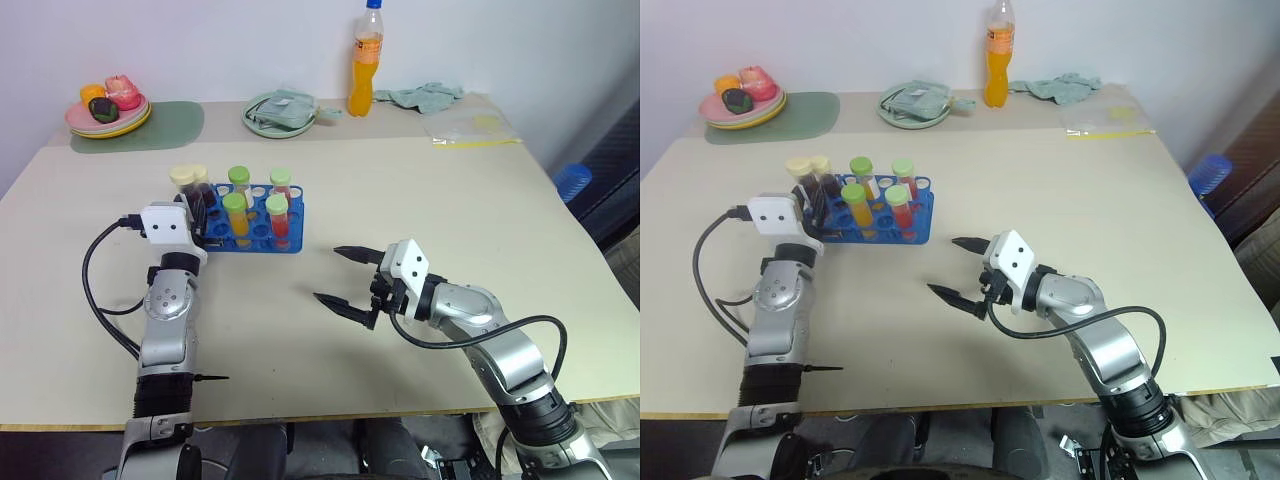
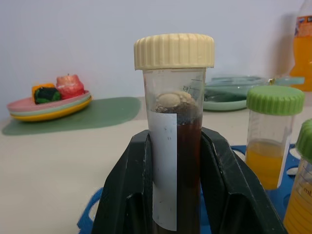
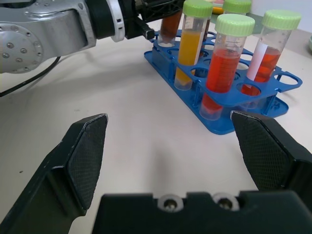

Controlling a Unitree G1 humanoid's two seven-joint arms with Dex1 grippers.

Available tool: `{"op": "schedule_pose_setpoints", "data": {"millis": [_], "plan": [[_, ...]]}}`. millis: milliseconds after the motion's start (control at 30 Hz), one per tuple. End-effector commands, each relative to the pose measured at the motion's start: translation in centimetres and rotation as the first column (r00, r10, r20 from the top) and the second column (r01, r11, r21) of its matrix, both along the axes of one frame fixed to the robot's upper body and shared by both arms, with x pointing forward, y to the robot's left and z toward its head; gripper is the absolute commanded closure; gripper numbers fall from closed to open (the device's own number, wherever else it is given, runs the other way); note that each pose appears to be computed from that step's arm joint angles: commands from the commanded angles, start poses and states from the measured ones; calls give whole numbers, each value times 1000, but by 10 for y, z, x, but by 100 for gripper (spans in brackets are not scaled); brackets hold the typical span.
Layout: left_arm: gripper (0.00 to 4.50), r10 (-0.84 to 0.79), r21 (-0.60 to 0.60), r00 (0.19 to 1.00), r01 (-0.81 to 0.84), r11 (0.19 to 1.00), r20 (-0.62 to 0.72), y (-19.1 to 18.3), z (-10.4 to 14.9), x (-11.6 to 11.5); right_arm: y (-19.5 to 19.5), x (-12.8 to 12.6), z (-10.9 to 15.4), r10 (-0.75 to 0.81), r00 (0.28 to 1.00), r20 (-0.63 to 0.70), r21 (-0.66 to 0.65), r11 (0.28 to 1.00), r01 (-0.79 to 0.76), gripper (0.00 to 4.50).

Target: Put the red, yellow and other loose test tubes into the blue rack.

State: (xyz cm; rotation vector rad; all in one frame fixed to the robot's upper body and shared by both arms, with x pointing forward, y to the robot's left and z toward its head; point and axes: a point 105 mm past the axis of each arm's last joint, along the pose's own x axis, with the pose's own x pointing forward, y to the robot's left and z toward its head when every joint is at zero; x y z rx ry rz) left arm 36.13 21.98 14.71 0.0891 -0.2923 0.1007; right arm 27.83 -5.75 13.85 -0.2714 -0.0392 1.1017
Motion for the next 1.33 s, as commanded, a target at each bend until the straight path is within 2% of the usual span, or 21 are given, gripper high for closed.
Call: {"op": "schedule_pose_setpoints", "data": {"millis": [33, 200, 267, 300, 367, 467, 633, 733, 833, 967, 1033, 1167, 1333], "plan": [[376, -11, 2, 999, 11, 1000, 44, -3, 8, 0, 3, -4, 11, 22, 999, 46, 21, 1000, -23, 0], [376, -22, -1, 999, 22, 1000, 43, -4, 3, 0, 3, -4, 11, 24, 999, 45, 20, 1000, -24, 0], [273, -27, -2, 999, 27, 1000, 45, -6, 2, 0, 3, -5, 11, 24, 999, 44, 19, 1000, -25, 0], [241, -27, -10, 998, 28, 1000, 49, -6, 3, -1, 3, -5, 11, 24, 999, 44, 19, 1000, -25, 0], [142, -28, -17, 998, 29, 999, 57, -7, 4, -3, 1, -5, 10, 22, 999, 45, 17, 1000, -23, 0], [3, 15, -45, 994, -10, 999, 107, 9, 20, -14, -4, -3, 15, 8, 998, 56, 16, 1000, -8, 0], [3, -23, -34, 989, 28, 999, 145, 30, 49, -37, -26, 0, 31, -39, 998, 44, 35, 999, 38, 0], [3, -126, 39, 991, 125, 991, 37, 47, 51, -54, -55, 3, 34, -117, 993, 23, -8, 993, 117, 0], [3, -188, 138, 976, 202, 970, -108, 59, 40, -70, -89, 5, 33, -214, 977, -3, -47, 976, 213, 0], [3, -248, 159, 915, 310, 937, -319, 74, 13, -89, -137, 4, 29, -351, 935, -46, -86, 934, 347, 0], [3, -269, 166, 885, 352, 921, -380, 78, 5, -94, -157, 2, 25, -405, 913, -53, -112, 911, 398, 0], [3, -285, 160, 873, 371, 915, -396, 76, 0, -90, -178, -4, 17, -461, 886, -49, -145, 881, 450, 0], [3, -316, 142, 866, 395, 908, -389, 66, -3, -85, -178, -9, 11, -468, 883, -50, -146, 878, 457, 0]]}}
